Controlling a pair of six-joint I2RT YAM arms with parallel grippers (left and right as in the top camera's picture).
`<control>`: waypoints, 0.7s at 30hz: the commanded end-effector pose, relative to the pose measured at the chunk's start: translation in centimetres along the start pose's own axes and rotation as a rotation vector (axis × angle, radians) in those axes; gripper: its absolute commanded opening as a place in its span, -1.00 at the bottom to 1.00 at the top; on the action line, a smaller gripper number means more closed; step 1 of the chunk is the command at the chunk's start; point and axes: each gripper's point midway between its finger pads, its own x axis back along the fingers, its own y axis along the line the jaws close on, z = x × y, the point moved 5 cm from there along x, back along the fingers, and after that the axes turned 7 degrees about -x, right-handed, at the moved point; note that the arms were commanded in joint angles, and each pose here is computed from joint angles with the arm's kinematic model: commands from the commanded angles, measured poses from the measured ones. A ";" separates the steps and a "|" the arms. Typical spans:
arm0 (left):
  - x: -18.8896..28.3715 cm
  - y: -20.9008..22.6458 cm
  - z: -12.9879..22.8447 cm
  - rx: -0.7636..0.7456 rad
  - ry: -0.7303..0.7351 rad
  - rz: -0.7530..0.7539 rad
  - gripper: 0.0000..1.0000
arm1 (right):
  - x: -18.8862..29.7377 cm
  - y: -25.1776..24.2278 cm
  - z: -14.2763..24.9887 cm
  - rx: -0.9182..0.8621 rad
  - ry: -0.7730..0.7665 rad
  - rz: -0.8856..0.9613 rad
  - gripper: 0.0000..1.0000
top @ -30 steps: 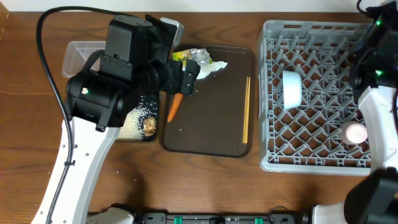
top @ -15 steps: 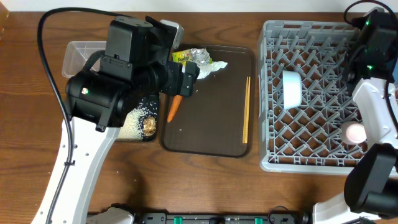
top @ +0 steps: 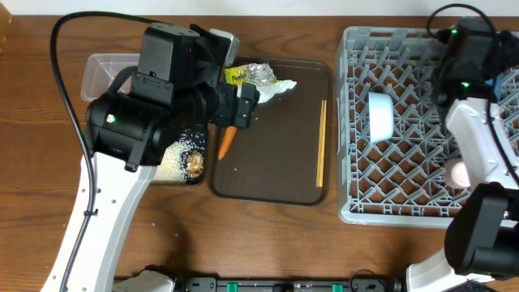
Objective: Sort waste into correct bins and load items into the dishwasher rack
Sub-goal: 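Carry the blue plate right and set it in the rack, then reach the left gripper down to the carrot and grasp it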
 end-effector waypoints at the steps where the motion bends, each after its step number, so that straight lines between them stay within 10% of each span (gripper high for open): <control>1: 0.6 -0.1 -0.4 -0.008 -0.019 0.003 0.96 | 1.1 1.2 -0.7 -0.137 -0.011 -0.024 0.99; 21: 0.6 -0.1 -0.4 -0.009 -0.020 0.001 0.96 | 8.1 -0.8 -4.0 -0.521 -0.235 -0.197 0.99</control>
